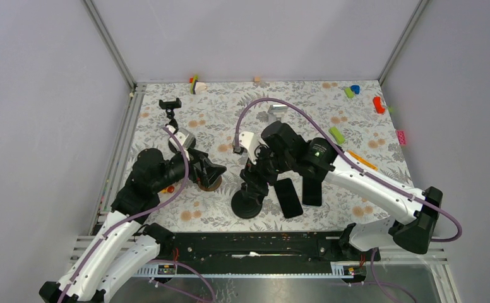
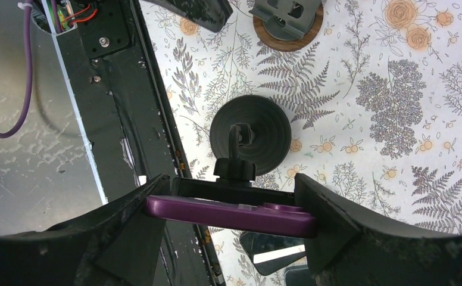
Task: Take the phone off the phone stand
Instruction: Move the phone stand with the phone to the center of the board.
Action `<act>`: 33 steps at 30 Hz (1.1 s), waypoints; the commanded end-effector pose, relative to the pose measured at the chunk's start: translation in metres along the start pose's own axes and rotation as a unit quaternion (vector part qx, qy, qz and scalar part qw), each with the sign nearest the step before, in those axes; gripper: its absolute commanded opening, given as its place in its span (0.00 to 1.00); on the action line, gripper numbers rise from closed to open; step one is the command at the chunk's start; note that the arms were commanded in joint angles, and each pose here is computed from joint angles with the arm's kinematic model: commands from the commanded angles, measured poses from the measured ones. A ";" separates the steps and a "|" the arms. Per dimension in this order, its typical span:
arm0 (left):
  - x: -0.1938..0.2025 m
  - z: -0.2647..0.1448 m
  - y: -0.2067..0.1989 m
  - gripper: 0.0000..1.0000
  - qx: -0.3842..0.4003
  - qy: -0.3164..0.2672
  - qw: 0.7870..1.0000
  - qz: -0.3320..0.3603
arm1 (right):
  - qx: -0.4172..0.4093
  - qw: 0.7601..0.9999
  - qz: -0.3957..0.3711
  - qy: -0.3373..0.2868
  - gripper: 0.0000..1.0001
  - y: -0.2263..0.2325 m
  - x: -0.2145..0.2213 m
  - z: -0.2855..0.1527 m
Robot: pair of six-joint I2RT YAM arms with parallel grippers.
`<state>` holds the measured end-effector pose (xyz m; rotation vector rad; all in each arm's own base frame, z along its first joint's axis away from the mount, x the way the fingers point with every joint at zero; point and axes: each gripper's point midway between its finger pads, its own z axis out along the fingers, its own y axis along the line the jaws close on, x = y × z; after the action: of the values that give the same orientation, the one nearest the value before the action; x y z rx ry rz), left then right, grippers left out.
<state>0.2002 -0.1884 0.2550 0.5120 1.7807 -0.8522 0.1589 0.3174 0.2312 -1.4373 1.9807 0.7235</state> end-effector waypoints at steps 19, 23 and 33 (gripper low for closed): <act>-0.045 -0.011 0.008 0.97 -0.032 -0.068 0.991 0.110 | 0.027 0.994 0.007 -0.105 1.00 -0.007 -0.043 -0.019; -0.041 -0.003 -0.011 0.97 0.029 -0.054 0.992 0.113 | 0.061 0.987 0.025 -0.147 1.00 -0.014 -0.060 -0.035; -0.029 0.001 -0.051 0.97 0.170 -0.026 0.975 0.138 | 0.164 0.918 0.210 -0.294 0.99 -0.051 -0.089 -0.102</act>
<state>0.1874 -0.2097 0.2561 0.8036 1.6799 -0.9173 0.2039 0.3000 0.3315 -0.7715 1.8294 0.7738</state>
